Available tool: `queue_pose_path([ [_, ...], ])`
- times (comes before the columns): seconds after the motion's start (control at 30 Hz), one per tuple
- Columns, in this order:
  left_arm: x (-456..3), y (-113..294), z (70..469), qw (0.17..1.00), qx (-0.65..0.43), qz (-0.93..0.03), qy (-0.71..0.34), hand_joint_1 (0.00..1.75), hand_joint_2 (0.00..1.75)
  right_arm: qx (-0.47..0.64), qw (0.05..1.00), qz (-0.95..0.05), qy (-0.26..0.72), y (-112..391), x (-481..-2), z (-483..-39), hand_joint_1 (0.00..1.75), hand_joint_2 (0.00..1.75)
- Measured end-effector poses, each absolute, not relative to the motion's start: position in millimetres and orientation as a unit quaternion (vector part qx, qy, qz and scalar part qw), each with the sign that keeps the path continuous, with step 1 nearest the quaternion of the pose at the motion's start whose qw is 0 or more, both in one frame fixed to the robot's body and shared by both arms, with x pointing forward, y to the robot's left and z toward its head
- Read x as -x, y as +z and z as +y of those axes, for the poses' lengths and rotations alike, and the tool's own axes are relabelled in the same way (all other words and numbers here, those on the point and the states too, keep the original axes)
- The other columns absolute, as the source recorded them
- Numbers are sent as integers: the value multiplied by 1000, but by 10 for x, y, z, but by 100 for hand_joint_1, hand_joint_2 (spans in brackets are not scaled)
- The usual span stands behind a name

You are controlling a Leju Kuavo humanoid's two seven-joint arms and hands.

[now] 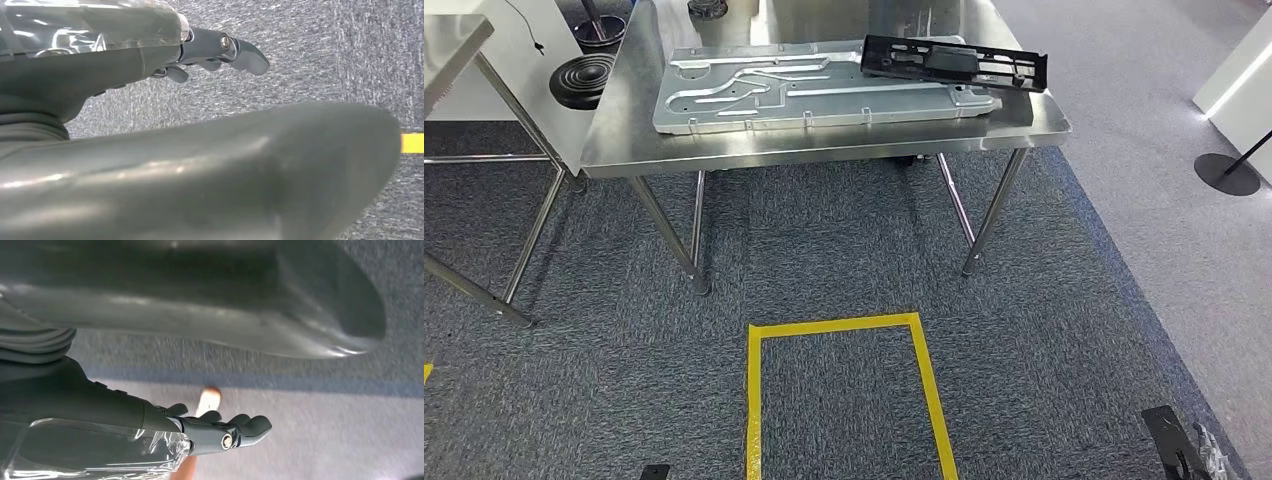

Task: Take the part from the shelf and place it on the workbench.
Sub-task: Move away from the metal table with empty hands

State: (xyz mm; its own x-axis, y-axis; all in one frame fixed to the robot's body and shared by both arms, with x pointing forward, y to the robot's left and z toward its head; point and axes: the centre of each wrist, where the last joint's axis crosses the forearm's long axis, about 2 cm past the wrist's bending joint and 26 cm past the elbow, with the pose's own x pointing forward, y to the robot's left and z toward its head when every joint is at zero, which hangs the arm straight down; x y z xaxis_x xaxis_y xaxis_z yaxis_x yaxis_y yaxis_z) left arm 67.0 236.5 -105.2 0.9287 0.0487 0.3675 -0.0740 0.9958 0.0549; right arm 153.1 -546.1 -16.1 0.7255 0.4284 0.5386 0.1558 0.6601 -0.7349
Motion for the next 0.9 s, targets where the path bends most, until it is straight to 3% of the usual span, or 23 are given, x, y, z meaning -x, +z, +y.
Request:
queue_pose_path([
  [0.9,-755,-1037,2364,982,-38,-187,-1,0,0,205,941,-267,30,-871,-1117,-4015,0,0],
])
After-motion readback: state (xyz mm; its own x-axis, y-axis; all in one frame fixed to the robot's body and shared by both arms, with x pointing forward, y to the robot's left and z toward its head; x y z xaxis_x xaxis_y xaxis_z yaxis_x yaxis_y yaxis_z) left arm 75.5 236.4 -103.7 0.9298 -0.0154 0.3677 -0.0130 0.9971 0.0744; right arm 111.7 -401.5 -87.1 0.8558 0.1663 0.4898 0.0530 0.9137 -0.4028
